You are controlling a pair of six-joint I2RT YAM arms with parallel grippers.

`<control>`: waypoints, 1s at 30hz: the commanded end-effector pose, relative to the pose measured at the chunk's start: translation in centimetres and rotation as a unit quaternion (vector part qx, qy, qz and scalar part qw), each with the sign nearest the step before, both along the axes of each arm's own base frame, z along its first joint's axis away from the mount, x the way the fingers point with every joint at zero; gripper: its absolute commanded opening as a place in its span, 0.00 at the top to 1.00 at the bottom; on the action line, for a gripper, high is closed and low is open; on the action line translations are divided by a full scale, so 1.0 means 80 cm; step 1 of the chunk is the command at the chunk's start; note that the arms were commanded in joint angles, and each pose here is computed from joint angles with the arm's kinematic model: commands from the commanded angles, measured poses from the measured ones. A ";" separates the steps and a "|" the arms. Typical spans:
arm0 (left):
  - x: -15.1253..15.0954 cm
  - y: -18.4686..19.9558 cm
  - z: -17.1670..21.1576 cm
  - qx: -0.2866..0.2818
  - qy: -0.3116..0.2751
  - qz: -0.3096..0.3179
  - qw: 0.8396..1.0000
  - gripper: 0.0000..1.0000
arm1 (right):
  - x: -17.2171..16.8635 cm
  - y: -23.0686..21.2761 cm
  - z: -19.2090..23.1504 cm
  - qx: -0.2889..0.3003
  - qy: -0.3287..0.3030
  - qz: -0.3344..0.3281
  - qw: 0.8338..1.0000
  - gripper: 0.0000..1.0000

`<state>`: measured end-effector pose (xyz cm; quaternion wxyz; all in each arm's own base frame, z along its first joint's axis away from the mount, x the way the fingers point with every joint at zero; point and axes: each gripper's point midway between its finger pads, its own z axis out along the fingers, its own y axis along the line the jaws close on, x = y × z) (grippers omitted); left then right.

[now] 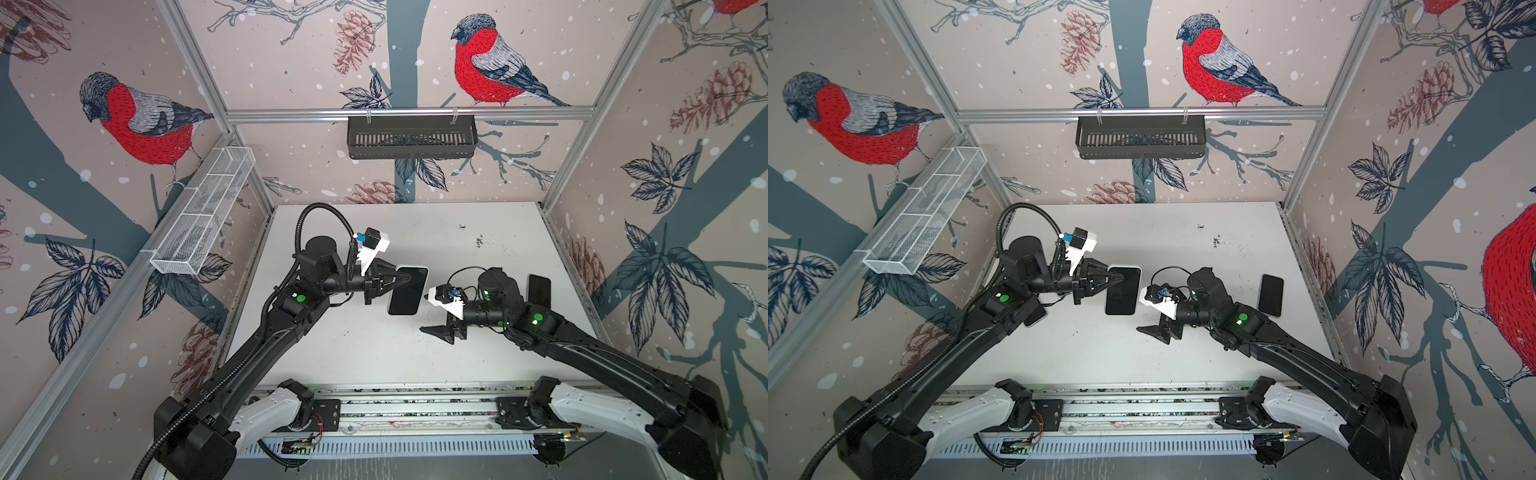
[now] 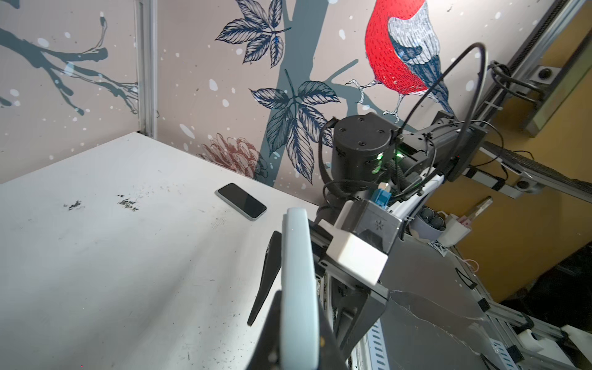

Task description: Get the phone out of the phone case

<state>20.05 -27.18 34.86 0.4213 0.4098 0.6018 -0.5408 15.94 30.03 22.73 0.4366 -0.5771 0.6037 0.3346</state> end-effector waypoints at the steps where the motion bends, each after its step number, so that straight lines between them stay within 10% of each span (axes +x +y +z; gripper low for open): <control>1: -0.017 -0.001 0.032 -0.046 -0.046 -0.042 0.997 1.00 | -0.013 0.004 0.001 0.001 -0.027 0.046 0.999 0.19; 30: -0.014 -0.002 0.019 -0.049 -0.039 -0.037 0.997 1.00 | -0.039 0.015 0.014 0.032 -0.004 0.134 0.990 0.37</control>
